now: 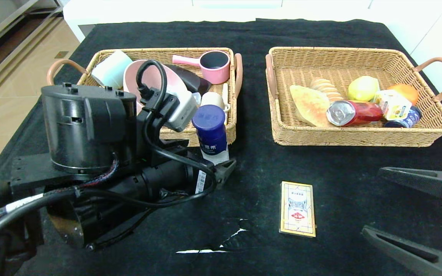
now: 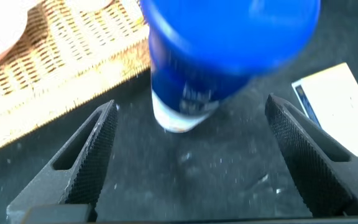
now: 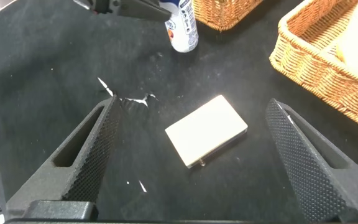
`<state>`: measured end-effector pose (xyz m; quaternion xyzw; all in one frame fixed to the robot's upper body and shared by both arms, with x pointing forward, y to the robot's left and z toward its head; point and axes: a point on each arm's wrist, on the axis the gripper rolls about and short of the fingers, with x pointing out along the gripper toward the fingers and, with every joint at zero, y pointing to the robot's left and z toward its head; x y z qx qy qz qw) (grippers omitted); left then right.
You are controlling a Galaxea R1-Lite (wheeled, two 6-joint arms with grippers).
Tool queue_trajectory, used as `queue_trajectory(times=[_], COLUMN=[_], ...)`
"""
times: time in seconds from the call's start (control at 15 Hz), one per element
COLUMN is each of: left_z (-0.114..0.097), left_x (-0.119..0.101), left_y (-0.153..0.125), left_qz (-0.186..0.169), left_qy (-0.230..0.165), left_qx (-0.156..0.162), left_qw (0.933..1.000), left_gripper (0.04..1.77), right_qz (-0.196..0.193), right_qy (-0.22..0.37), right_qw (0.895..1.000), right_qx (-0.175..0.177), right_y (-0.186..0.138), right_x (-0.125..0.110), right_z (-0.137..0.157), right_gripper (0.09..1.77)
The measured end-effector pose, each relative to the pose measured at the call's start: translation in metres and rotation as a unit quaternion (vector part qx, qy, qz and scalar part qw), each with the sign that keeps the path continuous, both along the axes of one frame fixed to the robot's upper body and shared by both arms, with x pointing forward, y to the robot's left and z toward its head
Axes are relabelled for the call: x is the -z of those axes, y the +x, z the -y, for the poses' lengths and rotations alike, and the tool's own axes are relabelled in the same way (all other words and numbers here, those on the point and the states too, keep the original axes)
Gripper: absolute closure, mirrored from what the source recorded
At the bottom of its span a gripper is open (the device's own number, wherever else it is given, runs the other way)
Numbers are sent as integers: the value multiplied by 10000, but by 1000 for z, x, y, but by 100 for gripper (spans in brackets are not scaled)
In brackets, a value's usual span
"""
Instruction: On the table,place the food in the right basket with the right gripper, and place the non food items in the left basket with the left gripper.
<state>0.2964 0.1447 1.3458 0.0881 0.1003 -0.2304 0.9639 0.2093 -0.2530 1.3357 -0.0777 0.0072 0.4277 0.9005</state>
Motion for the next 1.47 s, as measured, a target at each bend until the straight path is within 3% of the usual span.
queue_trajectory(times=[1.13, 1.47], left_z=[18, 19], left_x=[5, 6], left_y=[23, 24], left_qz=[238, 233], left_qy=[-123, -100], left_qx=[-341, -328], left_qw=[9991, 9991], left_gripper=[9, 82], right_qz=[23, 21], right_qy=[14, 16], right_qw=[10000, 10000], right_qx=[-4, -4], right_y=[-1, -1], right_x=[-1, -1], right_z=[0, 0], right_gripper=[15, 15])
